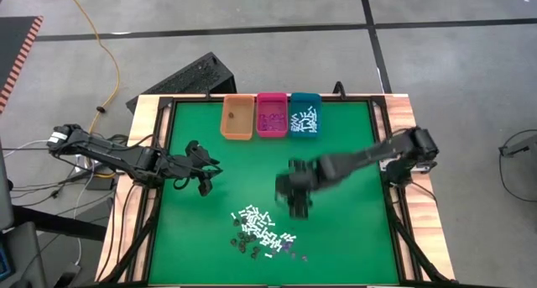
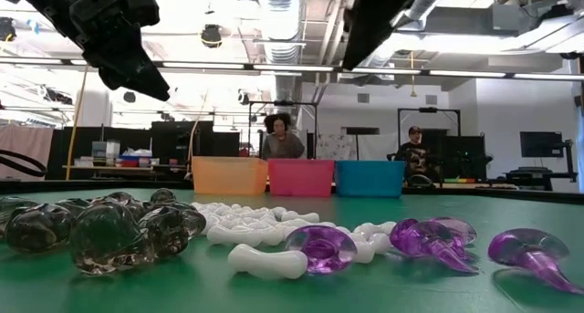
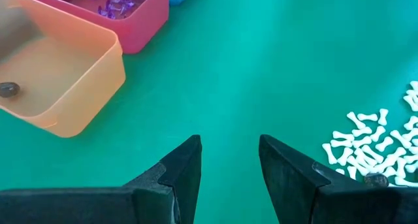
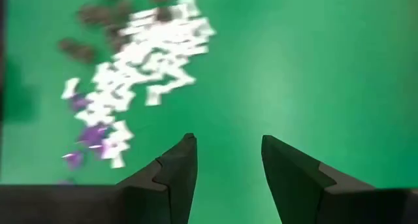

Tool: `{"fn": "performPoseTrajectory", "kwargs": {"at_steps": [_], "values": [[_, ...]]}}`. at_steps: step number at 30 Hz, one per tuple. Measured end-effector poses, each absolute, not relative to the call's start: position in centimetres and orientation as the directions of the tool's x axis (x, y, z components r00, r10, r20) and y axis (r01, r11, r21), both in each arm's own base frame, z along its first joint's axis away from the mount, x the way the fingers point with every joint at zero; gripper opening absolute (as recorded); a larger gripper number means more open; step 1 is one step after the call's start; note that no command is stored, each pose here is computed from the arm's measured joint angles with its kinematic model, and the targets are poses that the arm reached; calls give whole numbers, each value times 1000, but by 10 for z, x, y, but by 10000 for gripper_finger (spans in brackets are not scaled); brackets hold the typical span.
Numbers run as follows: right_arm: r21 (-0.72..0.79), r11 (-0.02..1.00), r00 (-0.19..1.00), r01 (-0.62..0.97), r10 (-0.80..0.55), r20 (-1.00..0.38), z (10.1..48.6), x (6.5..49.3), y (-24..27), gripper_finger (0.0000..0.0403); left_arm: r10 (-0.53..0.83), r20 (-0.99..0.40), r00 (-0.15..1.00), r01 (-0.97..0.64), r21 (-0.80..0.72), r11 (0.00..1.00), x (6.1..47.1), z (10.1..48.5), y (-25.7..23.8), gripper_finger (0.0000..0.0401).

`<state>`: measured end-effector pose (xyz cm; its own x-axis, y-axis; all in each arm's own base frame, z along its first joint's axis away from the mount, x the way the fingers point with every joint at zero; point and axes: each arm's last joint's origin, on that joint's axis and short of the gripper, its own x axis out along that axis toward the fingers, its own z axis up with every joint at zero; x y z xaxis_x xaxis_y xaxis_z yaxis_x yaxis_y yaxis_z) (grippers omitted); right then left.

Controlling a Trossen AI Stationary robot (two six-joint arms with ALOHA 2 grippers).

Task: Sort Halloween decoration
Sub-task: Put the white bone toy into the blue bin

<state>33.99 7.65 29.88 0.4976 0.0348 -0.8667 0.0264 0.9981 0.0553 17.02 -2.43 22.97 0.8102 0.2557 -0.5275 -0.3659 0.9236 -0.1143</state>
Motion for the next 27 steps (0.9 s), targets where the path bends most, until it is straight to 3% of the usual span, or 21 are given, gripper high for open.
{"fn": "performPoseTrajectory", "kwargs": {"at_steps": [5,11,19,27], "values": [[-1,999,519,-53,27,-854,273,344,142,193,273,-519,810,-377,-105,920,170,230,-24,144],[13,994,465,-111,63,-883,230,355,179,181,274,-517,811,-379,-105,920,171,230,-24,144],[36,988,329,-150,85,-941,177,362,196,170,275,-519,809,-379,-103,920,170,230,-24,144],[8,989,324,-146,55,-944,171,366,192,162,277,-518,809,-381,-103,919,170,230,-24,144]]}}
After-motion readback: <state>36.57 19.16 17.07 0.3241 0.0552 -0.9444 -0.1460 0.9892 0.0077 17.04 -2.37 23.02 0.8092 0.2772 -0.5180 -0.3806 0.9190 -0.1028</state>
